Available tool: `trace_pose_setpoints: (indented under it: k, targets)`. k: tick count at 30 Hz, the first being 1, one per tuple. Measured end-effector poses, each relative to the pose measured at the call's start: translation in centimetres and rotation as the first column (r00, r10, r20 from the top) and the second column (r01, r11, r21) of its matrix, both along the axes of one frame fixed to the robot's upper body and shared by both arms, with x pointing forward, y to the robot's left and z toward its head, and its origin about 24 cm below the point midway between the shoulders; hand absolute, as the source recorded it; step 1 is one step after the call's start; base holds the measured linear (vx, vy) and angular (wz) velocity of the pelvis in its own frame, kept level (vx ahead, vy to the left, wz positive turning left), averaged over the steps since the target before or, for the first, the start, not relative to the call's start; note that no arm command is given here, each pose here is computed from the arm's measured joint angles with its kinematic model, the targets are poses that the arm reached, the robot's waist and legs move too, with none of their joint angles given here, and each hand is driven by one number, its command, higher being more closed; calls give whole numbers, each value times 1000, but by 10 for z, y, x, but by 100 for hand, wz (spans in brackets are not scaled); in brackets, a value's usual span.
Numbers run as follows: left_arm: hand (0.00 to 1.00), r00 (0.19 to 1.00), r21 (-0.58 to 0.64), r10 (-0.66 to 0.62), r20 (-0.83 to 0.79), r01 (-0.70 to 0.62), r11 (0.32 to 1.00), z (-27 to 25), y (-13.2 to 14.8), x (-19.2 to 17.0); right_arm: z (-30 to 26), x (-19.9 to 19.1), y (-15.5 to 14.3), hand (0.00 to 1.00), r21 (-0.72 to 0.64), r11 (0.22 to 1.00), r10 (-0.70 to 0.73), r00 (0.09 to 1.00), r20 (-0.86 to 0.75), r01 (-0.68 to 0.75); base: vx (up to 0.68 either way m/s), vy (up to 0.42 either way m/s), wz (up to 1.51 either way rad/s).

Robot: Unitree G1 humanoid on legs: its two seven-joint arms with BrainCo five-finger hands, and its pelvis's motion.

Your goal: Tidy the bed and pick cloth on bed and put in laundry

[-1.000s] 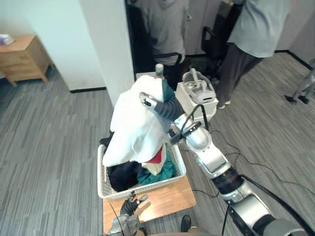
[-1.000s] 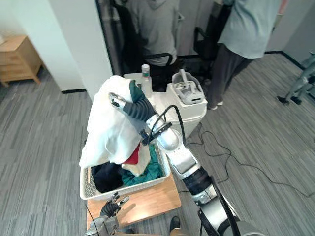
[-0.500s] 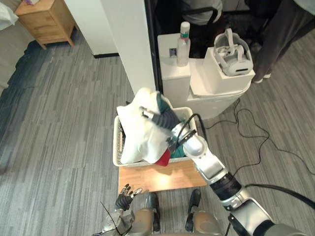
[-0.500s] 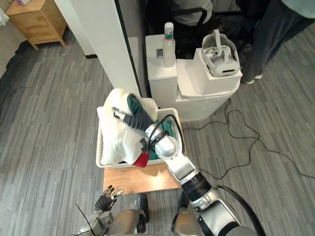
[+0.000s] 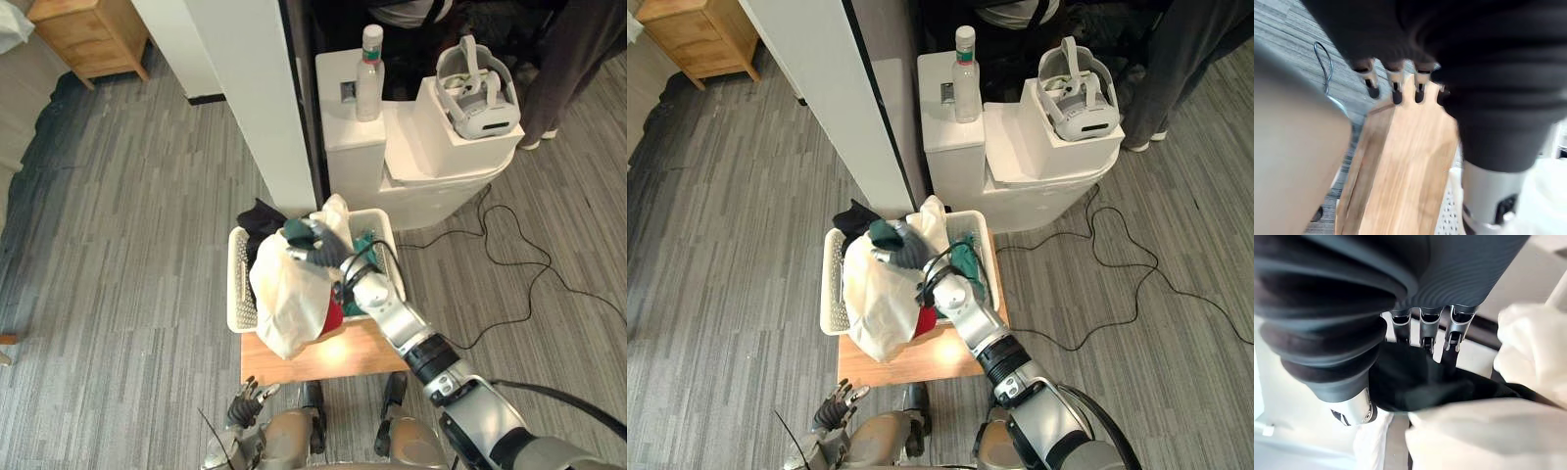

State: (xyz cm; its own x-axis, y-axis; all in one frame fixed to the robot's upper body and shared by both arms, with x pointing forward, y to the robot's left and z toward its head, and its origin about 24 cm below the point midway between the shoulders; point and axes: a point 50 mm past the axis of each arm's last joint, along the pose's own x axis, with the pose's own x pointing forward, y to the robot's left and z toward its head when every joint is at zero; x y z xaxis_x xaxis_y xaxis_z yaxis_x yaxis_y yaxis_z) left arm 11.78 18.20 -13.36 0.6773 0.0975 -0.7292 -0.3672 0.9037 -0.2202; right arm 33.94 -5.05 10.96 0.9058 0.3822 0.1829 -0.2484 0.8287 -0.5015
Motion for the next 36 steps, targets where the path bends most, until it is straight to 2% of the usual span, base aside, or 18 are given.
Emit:
trace_pose_setpoints:
  k: [3, 8, 12, 13, 18, 22, 25, 28, 29, 31, 35, 36]
  targets:
    - [0, 1000, 6, 21, -17, -21, 1000, -2, 4, -4, 3, 3, -14, 0, -40, 999, -35, 999, 25, 36, -55, 14, -2]
    - [0, 997, 17, 62, -50, -61, 998, -6, 12, -11, 33, 0, -35, 0, -92, 993, -60, 982, 179, 77, -49, 16, -8]
    - [0, 994, 32, 90, -68, -88, 996, -8, 20, -15, 35, -16, -56, 0, -128, 984, -89, 964, 251, 124, -5, 8, -13]
    - [0, 991, 36, 107, -84, -104, 994, -9, 23, -19, 30, -25, -69, 0, -115, 981, -126, 959, 254, 159, 16, 4, -5]
    - [0, 987, 60, 115, -109, -109, 992, -11, 29, -24, 1, -55, -122, 0, -79, 936, -323, 927, 193, 343, 16, 11, -20]
    - [0, 981, 81, 132, -144, -122, 989, -14, 34, -34, -42, -89, -158, 0, -76, 863, -497, 866, 43, 499, 0, 7, -21]
    - [0, 975, 87, 140, -171, -126, 988, -17, 35, -40, -89, -123, -183, 0, -110, 771, -637, 759, -136, 627, -13, -4, -9]
    - [0, 966, 92, 165, -198, -149, 985, -20, 34, -46, -144, -154, -189, 0, -125, 694, -694, 612, -380, 709, -14, -2, 1]
    - [0, 965, 96, 169, -200, -152, 984, -20, 33, -46, -155, -160, -188, 0, -130, 683, -693, 580, -429, 719, -62, -4, 4]
    - [0, 961, 94, 178, -211, -161, 982, -21, 31, -48, -196, -186, -180, 0, -155, 650, -657, 447, -607, 744, -51, -3, 4]
    - [0, 953, 77, 205, -224, -193, 978, -24, 25, -52, -239, -224, -161, 0, -205, 621, -567, 253, -784, 756, 1, 2, 2]
    - [0, 949, 79, 210, -233, -197, 977, -25, 24, -56, -245, -231, -164, 0, -198, 591, -539, 200, -818, 782, 16, 20, 10]
